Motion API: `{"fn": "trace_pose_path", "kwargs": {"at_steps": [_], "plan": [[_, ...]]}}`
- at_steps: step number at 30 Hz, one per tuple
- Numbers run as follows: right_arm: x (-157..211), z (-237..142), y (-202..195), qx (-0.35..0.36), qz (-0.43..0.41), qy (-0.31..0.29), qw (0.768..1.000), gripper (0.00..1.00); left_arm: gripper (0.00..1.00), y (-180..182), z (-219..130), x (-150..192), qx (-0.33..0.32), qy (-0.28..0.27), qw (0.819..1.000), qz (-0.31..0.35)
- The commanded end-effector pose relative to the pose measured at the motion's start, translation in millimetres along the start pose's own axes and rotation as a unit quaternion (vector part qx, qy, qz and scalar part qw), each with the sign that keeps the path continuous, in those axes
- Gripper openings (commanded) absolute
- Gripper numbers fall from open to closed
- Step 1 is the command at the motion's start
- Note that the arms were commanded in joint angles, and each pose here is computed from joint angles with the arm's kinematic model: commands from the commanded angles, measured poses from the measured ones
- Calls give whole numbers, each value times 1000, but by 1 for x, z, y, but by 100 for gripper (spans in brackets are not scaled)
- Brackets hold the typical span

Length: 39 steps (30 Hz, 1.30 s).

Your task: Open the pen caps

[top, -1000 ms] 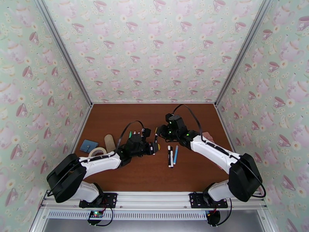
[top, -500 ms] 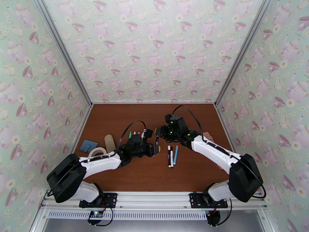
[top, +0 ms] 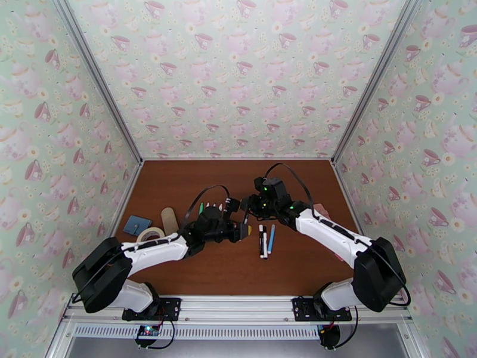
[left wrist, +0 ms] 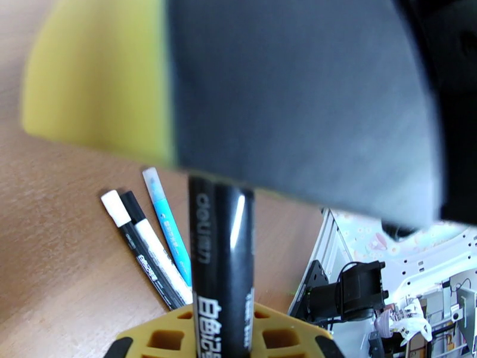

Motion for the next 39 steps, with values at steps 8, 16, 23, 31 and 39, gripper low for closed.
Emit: {"fn": "trace_pose_path", "kwargs": {"at_steps": [8, 16, 23, 31, 39], "plan": [[-10, -9, 11, -26, -16, -13, 999, 24, 0, -4, 7, 11, 6, 35, 999, 9], [-11, -12, 8, -19, -17, -15, 1000, 19, 0, -3, 7, 12, 3, 36, 999, 8], [-13, -14, 8, -24, -17, -17, 999, 25, 0, -2, 8, 12, 2, 37, 999, 8], [-12, -15, 5, -19, -16, -17, 1000, 19, 0, -2, 7, 12, 0, 36, 999, 8], [-13, -16, 6, -26, -17, -15, 999, 10, 0, -2, 7, 12, -1, 36, 999, 7]]}}
Point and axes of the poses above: each hand's point on the last joint's axis, 136 mm out from that joint toward the fingers, its own z axis out along the fingers, its own y axis along the line the jaws close on, x = y × z, the point moved 6 cm from there along -z, back along the fingers, and after that the axes turned 9 degrees about -z, right-handed, at the moved point
